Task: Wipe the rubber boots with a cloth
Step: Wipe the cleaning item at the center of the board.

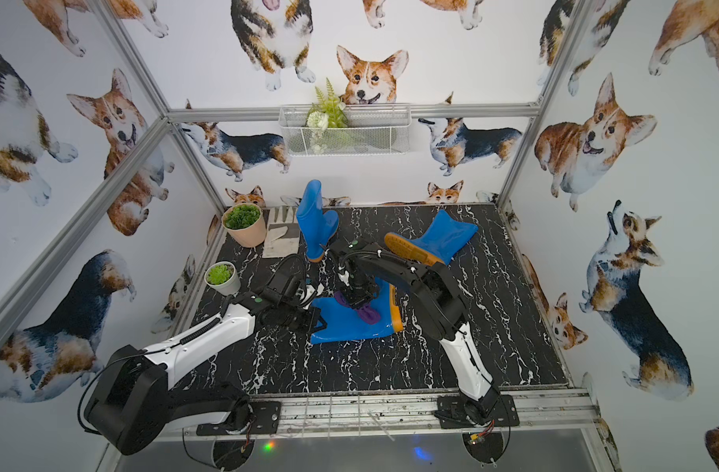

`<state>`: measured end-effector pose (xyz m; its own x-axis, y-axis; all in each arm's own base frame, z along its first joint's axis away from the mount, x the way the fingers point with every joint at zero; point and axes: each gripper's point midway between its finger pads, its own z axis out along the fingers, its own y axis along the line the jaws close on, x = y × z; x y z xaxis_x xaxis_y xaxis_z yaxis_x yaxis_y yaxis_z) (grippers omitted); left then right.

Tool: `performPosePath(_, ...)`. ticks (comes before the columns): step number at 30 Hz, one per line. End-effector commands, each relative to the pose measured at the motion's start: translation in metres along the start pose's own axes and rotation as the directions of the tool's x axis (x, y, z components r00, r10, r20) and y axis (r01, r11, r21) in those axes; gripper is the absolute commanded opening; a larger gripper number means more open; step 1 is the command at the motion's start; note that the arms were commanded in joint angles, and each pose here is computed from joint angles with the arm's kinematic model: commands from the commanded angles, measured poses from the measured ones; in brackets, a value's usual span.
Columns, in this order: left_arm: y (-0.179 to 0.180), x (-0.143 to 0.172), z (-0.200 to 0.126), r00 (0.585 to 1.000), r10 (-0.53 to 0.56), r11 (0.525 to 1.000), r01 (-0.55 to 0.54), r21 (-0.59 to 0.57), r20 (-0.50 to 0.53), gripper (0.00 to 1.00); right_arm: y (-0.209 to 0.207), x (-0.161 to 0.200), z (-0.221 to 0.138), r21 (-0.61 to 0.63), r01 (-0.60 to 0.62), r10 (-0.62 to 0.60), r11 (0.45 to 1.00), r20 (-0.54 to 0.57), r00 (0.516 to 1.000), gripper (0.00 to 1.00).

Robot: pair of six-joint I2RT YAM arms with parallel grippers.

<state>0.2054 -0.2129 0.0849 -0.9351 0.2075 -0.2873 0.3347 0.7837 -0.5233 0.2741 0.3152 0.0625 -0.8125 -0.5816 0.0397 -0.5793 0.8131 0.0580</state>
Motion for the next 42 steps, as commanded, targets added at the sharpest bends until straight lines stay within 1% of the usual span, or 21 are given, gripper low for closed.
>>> performPosePath(1, -0.006, 0.011, -0.003, 0.999, 0.007, 1.000, -0.005, 0.024, -0.045, 0.00, -0.030, -0.001, -0.003, 0.089, 0.008, -0.005, 0.996, -0.029, 1.000, 0.00)
performPosePath(6, -0.006, 0.017, -0.006, 0.998, 0.017, 1.000, -0.016, 0.017, -0.067, 0.00, -0.081, -0.019, -0.005, 0.188, -0.066, 0.068, 0.980, -0.001, 0.998, 0.00)
performPosePath(9, -0.007, 0.018, -0.008, 0.997, 0.021, 1.000, -0.019, 0.017, -0.069, 0.00, -0.123, -0.027, -0.014, 0.284, -0.156, 0.153, 0.946, 0.033, 0.988, 0.00)
performPosePath(12, -0.006, 0.019, -0.010, 0.998, 0.022, 1.000, -0.022, 0.009, -0.066, 0.00, -0.157, -0.037, -0.044, 0.339, -0.259, 0.224, 0.904, 0.139, 0.965, 0.00)
performPosePath(13, -0.005, 0.019, -0.010, 0.998, 0.022, 1.000, -0.021, 0.003, -0.067, 0.00, -0.165, -0.041, -0.061, 0.358, -0.288, 0.228, 0.888, 0.201, 0.953, 0.00)
performPosePath(15, -0.003, 0.019, -0.010, 0.998, 0.019, 1.000, -0.020, -0.007, -0.067, 0.00, -0.170, -0.049, -0.090, 0.371, -0.316, 0.209, 0.873, 0.302, 0.930, 0.00)
performPosePath(17, -0.003, 0.019, -0.010, 0.998, 0.019, 1.000, -0.020, -0.008, -0.068, 0.00, -0.168, -0.054, -0.113, 0.369, -0.324, 0.178, 0.871, 0.378, 0.908, 0.00)
performPosePath(18, -0.003, 0.018, -0.010, 0.998, 0.019, 1.000, -0.020, -0.013, -0.067, 0.00, -0.163, -0.056, -0.120, 0.367, -0.315, 0.159, 0.875, 0.396, 0.904, 0.00)
performPosePath(20, -0.002, 0.016, -0.011, 0.997, 0.022, 0.999, -0.023, -0.022, -0.069, 0.00, -0.145, -0.056, -0.124, 0.359, -0.269, 0.118, 0.894, 0.390, 0.913, 0.00)
performPosePath(22, 0.000, 0.016, -0.012, 0.997, 0.028, 0.999, -0.031, -0.040, -0.074, 0.00, -0.112, -0.052, -0.118, 0.330, -0.197, 0.075, 0.923, 0.349, 0.934, 0.00)
performPosePath(25, 0.001, 0.015, -0.014, 0.997, 0.034, 0.998, -0.038, -0.056, -0.076, 0.00, -0.051, -0.041, -0.093, 0.236, -0.069, 0.004, 0.969, 0.266, 0.964, 0.00)
performPosePath(27, 0.000, 0.013, -0.015, 0.997, 0.038, 0.998, -0.042, -0.055, -0.074, 0.00, -0.027, -0.032, -0.069, 0.179, -0.027, -0.012, 0.983, 0.213, 0.977, 0.00)
performPosePath(28, -0.001, 0.012, -0.016, 0.997, 0.038, 0.998, -0.042, -0.054, -0.074, 0.00, -0.023, -0.028, -0.058, 0.166, -0.020, -0.012, 0.986, 0.190, 0.982, 0.00)
performPosePath(31, -0.003, 0.010, -0.017, 0.996, 0.039, 0.998, -0.043, -0.048, -0.076, 0.00, -0.031, -0.024, -0.031, 0.172, -0.028, 0.005, 0.985, 0.133, 0.991, 0.00)
performPosePath(33, -0.005, 0.011, -0.018, 0.996, 0.041, 0.998, -0.044, -0.041, -0.076, 0.00, -0.052, -0.030, -0.020, 0.159, -0.061, 0.044, 0.985, 0.107, 0.993, 0.00)
performPosePath(35, -0.005, 0.013, -0.019, 0.996, 0.040, 0.998, -0.043, -0.041, -0.082, 0.00, -0.082, -0.039, -0.021, 0.176, -0.110, 0.094, 0.978, 0.096, 0.991, 0.00)
performPosePath(37, -0.005, 0.014, -0.020, 0.996, 0.039, 0.998, -0.042, -0.045, -0.083, 0.00, -0.115, -0.048, -0.035, 0.234, -0.159, 0.136, 0.959, 0.110, 0.985, 0.00)
performPosePath(39, -0.004, 0.015, -0.022, 0.997, 0.034, 0.998, -0.038, -0.047, -0.074, 0.00, -0.136, -0.058, -0.060, 0.269, -0.204, 0.164, 0.941, 0.166, 0.972, 0.00)
performPosePath(42, -0.003, 0.015, -0.023, 0.998, 0.022, 0.998, -0.025, -0.051, -0.057, 0.00, -0.145, -0.069, -0.102, 0.328, -0.231, 0.142, 0.916, 0.272, 0.952, 0.00)
